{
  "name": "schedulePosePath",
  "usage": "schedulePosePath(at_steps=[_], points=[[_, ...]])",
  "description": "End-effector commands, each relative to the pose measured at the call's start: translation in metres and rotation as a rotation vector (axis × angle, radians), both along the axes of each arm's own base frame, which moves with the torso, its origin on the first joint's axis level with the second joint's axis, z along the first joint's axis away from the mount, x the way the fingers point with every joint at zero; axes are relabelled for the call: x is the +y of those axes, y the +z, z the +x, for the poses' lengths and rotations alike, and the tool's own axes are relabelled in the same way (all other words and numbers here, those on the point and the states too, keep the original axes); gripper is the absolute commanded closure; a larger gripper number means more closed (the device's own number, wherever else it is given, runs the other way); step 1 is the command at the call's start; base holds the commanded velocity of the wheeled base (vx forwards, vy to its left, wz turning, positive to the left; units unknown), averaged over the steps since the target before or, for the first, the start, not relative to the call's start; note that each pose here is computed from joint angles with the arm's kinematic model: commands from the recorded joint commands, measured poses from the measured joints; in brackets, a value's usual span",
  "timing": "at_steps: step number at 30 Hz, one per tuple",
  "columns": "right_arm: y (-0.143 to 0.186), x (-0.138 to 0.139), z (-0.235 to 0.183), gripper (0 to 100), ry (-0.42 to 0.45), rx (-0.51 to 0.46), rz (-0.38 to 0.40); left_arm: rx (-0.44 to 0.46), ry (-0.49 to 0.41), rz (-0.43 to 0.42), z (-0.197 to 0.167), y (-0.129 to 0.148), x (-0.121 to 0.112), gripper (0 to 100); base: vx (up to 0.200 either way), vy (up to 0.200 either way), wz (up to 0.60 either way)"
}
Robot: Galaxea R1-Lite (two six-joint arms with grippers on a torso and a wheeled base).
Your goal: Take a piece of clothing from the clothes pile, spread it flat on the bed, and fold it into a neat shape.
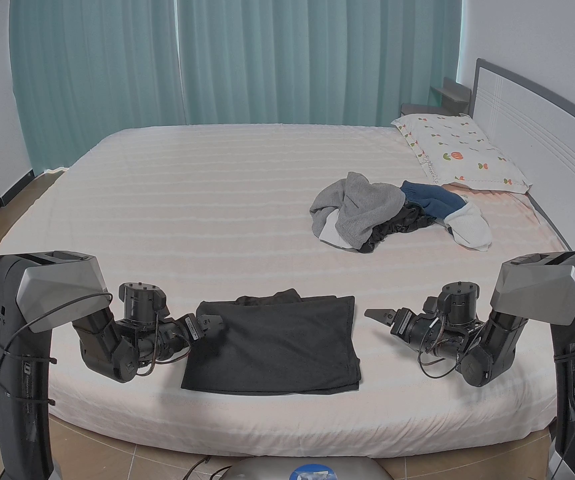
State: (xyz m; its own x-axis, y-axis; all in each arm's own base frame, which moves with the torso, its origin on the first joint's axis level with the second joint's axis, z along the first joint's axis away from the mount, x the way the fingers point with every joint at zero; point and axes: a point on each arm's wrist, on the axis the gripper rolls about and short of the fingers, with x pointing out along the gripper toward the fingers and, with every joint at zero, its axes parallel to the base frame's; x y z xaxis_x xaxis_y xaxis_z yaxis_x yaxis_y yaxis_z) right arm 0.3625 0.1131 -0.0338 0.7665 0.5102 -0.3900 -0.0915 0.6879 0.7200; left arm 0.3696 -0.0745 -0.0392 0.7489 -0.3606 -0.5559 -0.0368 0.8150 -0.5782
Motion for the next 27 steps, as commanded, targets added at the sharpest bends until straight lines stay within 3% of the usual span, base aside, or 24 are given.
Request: schedulePosePath(at_steps=[1, 3, 4, 27], points=[[-0.0028, -0.0008, 0.0004, 0, -0.002, 0.006, -0.001, 0.005, -0.004, 0.0, -0.0006, -0.0018, -0.0015, 0, 0.0, 0.0, 0.0], [-0.0034, -0.0008, 0.0003, 0, 0.0, 0.008, -0.001, 0.009, -0.007, 0.001, -0.0016, -0.0028, -0.0025, 0, 0.0, 0.0, 0.0], [-0.0034, -0.0008, 0.0003, 0, 0.0, 0.008, -0.001, 0.009, -0.008, 0.002, -0.0017, -0.0028, -0.003, 100, 0.0, 0.0, 0.0], [-0.0071, -0.0014, -0.0017, 0, -0.005, 0.032, 0.007, -0.035, 0.0, -0.001, -0.0101, -0.001, -0.0012, 100, 0.0, 0.0, 0.0]])
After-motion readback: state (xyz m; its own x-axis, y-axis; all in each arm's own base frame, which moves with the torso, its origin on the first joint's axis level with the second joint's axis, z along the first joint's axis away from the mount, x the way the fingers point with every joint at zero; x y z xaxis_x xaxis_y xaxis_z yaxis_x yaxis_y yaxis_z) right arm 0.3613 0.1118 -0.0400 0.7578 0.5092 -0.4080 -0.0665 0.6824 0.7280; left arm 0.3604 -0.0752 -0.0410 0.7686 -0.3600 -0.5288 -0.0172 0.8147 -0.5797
